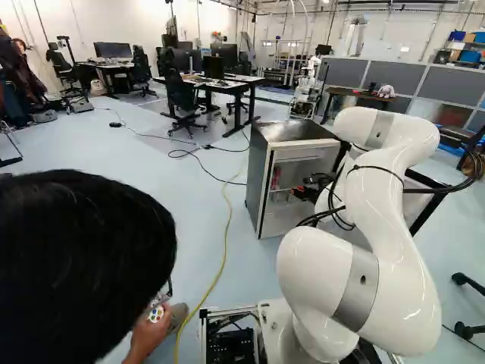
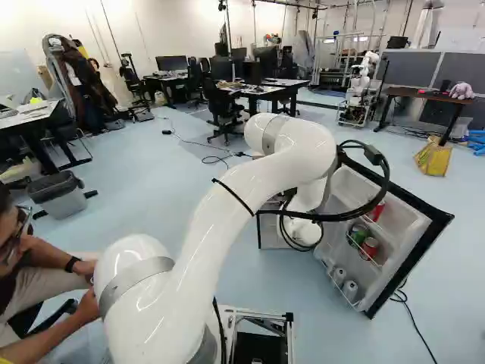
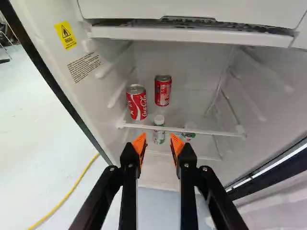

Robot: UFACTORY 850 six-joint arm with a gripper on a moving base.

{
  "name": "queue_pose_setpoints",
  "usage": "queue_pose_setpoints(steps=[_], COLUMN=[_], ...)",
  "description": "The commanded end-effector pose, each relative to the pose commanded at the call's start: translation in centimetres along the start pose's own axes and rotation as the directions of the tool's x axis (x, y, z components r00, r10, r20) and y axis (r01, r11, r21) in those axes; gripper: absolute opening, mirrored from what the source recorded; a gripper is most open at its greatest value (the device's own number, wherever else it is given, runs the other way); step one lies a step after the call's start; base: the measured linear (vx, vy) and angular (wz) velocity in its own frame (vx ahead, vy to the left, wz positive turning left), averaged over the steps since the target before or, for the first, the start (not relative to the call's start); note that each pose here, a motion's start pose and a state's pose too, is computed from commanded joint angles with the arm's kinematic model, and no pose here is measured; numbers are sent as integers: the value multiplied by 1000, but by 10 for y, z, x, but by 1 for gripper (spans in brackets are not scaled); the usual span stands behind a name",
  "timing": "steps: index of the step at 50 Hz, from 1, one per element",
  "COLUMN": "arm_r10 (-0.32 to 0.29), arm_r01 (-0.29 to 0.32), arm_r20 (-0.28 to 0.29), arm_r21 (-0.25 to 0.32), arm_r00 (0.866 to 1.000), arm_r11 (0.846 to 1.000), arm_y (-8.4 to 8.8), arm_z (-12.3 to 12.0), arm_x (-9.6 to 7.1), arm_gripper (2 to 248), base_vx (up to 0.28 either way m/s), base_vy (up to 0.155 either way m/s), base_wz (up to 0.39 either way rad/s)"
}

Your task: Grab a drink from the fridge

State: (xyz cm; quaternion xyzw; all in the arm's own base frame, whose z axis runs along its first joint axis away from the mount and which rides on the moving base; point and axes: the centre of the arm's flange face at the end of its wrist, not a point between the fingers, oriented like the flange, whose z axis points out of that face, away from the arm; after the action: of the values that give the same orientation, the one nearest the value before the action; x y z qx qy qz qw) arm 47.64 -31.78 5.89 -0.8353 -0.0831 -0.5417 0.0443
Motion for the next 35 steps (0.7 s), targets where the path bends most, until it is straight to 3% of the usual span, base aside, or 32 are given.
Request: queue_pose_setpoints(steps=[11,12,21,22,35], arm_r10=[0,0,0,0,0], arm_r01=[0,0,0,0,0], arm_r20=[0,0,0,0,0], arm_r21=[0,0,0,0,0], arm_r00=[1000,1000,1000,1000,1000], arm_r11=[1000,1000,1000,1000,1000], arm_y=[0,0,0,0,0], arm_z=[0,0,0,0,0], arm_x=[0,0,0,0,0], arm_gripper=[104,116,128,140,148], base_vx=[0,0,0,0,0], base_vy=[0,0,0,0,0], base_wz=[0,0,0,0,0])
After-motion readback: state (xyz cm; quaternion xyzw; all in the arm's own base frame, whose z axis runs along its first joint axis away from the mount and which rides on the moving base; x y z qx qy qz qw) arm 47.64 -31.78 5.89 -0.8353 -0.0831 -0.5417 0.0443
